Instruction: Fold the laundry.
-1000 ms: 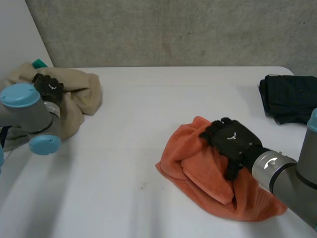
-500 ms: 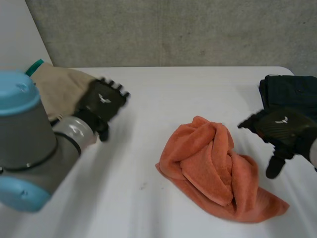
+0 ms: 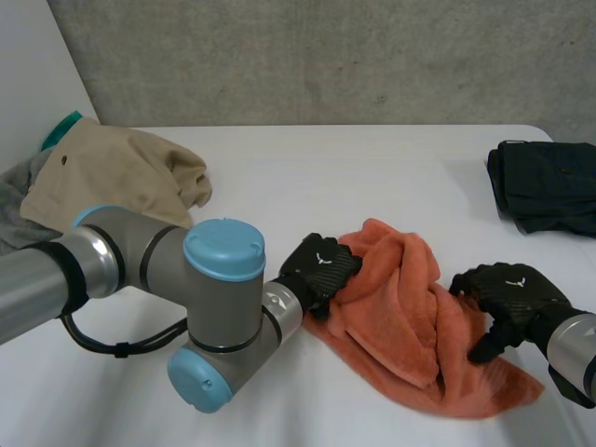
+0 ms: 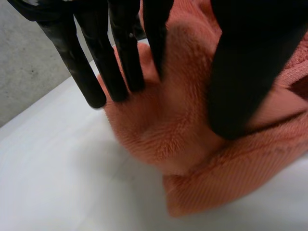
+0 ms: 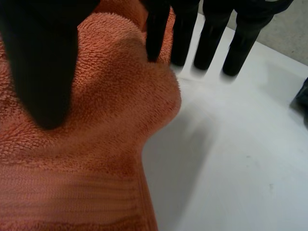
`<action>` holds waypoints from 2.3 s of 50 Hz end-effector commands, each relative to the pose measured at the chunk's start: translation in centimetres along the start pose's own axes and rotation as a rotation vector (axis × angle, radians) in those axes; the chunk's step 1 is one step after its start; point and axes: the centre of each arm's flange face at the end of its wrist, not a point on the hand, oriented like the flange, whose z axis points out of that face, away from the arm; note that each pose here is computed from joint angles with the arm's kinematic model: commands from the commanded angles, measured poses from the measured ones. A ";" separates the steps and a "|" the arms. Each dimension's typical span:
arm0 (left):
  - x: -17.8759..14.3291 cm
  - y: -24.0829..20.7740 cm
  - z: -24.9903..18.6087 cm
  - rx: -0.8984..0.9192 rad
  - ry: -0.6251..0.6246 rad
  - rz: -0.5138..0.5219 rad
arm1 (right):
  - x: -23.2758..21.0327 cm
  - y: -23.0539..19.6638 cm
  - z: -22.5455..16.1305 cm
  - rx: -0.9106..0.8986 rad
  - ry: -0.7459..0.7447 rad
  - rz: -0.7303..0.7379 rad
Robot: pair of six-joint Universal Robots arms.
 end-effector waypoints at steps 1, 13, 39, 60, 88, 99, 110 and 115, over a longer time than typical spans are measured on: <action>-0.7 -1.5 -0.3 0.029 -0.041 -0.062 | 0.4 -0.9 0.5 0.034 0.007 -0.019; -6.8 -13.4 -9.9 0.288 -0.344 -0.024 | 3.5 -9.4 -0.9 0.289 0.126 -0.159; -8.6 -3.4 -8.5 0.022 -0.393 -0.075 | -2.2 -8.9 14.5 0.398 -0.062 -0.340; -12.7 -2.4 -8.6 0.067 -0.519 -0.083 | -2.0 -9.8 8.6 0.355 0.119 -0.414; -6.5 4.5 -6.9 -0.042 -0.277 0.444 | -4.2 -3.2 3.3 0.130 -0.061 -0.372; -6.6 5.4 -4.7 -0.027 -0.227 0.497 | -3.6 -2.6 3.6 0.100 -0.043 -0.352; -9.5 -3.4 -8.4 0.194 -0.405 0.423 | -3.6 -2.2 3.2 0.049 -0.049 -0.292; -11.0 -6.5 -10.3 0.298 -0.461 0.312 | -3.7 -2.6 2.9 0.034 -0.070 -0.269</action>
